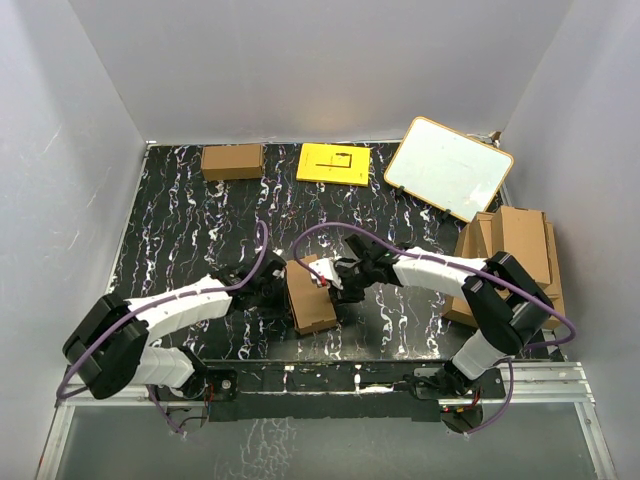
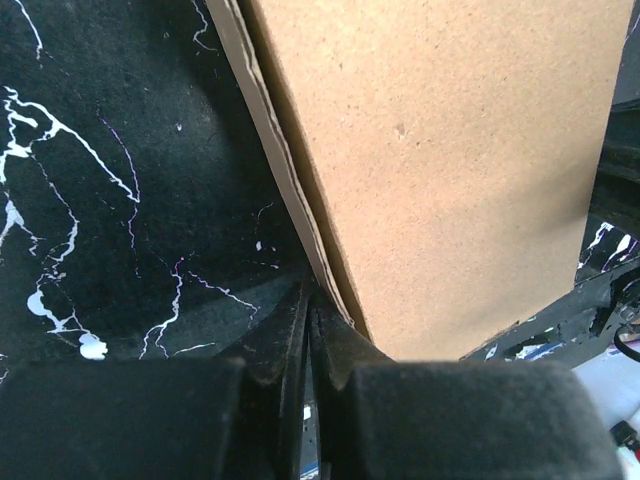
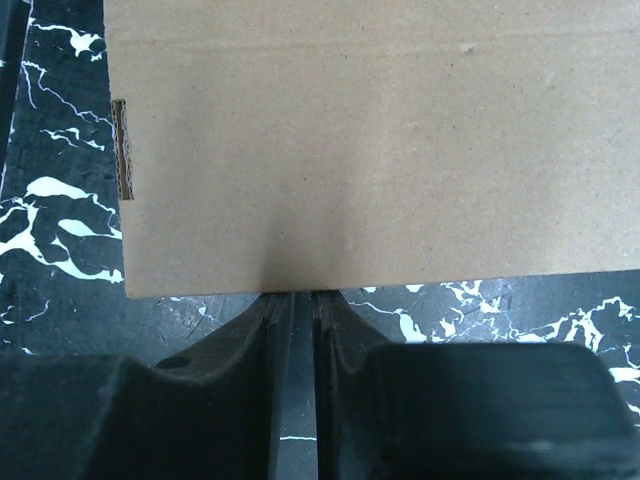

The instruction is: Fold the paper box

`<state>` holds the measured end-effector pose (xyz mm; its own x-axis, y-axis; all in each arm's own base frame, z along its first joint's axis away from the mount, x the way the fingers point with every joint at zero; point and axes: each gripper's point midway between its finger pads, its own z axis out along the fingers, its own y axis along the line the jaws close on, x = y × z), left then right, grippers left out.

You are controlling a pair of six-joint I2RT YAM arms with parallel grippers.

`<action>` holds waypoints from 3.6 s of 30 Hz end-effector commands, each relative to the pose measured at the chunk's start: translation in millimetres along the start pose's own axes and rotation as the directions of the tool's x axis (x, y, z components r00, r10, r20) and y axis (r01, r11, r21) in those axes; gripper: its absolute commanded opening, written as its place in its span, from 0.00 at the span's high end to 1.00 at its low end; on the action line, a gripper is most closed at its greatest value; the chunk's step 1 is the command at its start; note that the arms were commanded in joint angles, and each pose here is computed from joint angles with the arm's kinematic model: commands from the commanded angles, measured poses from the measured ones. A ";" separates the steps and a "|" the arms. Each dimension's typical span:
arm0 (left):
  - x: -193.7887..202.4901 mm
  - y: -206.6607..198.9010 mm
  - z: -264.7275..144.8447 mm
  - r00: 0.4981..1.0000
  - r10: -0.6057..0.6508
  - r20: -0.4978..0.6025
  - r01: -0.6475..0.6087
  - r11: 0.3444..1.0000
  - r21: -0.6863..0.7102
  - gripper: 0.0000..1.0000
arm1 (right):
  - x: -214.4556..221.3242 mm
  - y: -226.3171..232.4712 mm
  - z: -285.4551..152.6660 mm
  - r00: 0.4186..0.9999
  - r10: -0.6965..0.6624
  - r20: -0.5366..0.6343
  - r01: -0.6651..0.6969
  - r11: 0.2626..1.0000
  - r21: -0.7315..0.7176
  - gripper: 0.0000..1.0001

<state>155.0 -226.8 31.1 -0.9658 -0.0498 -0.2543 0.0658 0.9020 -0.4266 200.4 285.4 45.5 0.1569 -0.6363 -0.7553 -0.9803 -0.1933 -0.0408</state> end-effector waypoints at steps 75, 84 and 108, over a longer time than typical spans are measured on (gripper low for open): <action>8.8 -25.6 -27.3 0.996 -0.071 -0.056 0.068 0.997 -0.044 0.89 | -20.7 8.0 -23.4 0.990 -0.118 0.081 0.119 0.993 -0.006 0.80; 23.1 -12.3 -24.6 0.992 -0.104 -0.072 0.100 0.994 -0.046 0.99 | -15.5 10.1 -18.1 0.992 -0.096 0.079 0.098 0.995 -0.026 0.81; -5.8 -62.4 -18.2 0.997 -0.045 -0.063 0.051 0.995 0.087 1.00 | -26.3 18.0 -8.5 0.992 -0.090 0.092 0.095 0.994 -0.055 0.83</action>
<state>136.2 -250.8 51.7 -0.9900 -0.0664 -0.1248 -0.0069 0.9046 -0.4263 174.2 267.2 48.3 0.1700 -0.6321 -0.7560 -0.9672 -0.2541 -0.0051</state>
